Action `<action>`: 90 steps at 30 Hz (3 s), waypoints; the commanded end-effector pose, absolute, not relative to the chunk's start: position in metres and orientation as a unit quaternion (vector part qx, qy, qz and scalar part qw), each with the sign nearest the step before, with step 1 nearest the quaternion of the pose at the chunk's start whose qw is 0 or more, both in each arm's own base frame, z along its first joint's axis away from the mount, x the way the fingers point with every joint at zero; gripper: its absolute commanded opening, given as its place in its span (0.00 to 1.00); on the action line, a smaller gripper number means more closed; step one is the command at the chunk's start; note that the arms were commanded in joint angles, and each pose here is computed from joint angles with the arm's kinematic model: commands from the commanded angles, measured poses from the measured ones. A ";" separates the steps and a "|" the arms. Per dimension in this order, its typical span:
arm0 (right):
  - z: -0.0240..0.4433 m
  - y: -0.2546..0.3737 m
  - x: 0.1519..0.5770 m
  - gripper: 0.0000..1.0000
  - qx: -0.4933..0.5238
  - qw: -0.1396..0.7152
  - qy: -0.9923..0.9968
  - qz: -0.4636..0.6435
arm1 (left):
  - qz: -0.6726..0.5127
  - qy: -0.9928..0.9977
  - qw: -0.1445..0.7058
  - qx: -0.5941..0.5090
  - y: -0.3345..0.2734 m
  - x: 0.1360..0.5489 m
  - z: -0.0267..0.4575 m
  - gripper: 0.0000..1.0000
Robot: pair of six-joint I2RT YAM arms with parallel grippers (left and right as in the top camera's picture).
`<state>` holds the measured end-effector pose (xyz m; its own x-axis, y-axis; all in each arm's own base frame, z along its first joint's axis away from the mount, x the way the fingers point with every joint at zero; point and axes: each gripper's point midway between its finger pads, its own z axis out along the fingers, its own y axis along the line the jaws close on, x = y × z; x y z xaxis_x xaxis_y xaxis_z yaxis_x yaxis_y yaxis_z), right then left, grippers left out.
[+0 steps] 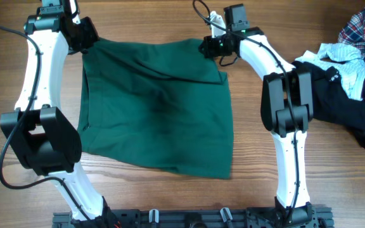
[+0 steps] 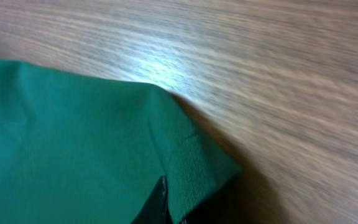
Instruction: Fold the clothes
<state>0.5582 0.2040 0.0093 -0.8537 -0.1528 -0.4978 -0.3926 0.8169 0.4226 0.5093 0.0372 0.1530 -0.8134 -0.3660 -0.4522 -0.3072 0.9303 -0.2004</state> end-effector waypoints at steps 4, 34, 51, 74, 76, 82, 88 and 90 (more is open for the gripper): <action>0.134 0.178 0.556 0.04 -0.161 0.291 0.894 0.300 | -0.057 0.946 0.268 -0.172 0.037 0.510 0.169 0.04; 0.219 0.159 0.414 0.04 -0.157 0.139 0.922 0.326 | -0.062 0.958 0.219 -0.173 0.026 0.432 0.222 0.04; 0.206 0.146 0.347 0.04 -0.135 -0.006 0.940 0.313 | -0.044 0.981 0.019 -0.186 0.017 0.336 0.198 0.04; 0.256 0.108 0.341 0.04 -0.033 0.109 0.982 0.150 | -0.014 0.974 0.086 -0.207 0.024 0.314 0.243 0.04; 0.260 0.107 0.333 0.04 -0.029 0.103 0.983 0.149 | -0.016 0.972 0.100 -0.212 0.024 0.308 0.252 0.04; 0.255 0.106 0.321 0.04 -0.012 0.091 0.991 0.099 | -0.003 0.967 0.100 -0.233 0.025 0.287 0.264 0.04; 0.259 0.115 0.309 0.04 -0.011 0.101 0.993 0.060 | 0.044 0.964 0.087 -0.246 0.025 0.277 0.247 0.04; 0.252 0.119 0.305 0.05 -0.011 0.095 0.994 0.049 | 0.049 0.967 0.080 -0.238 0.021 0.278 0.233 0.04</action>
<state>0.3119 0.1264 0.2528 -0.9838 -0.0533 -0.1710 -0.0843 0.9801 0.1799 0.2834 0.0176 0.2479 -0.8841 -0.4376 -0.1640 -0.4415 0.8972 -0.0138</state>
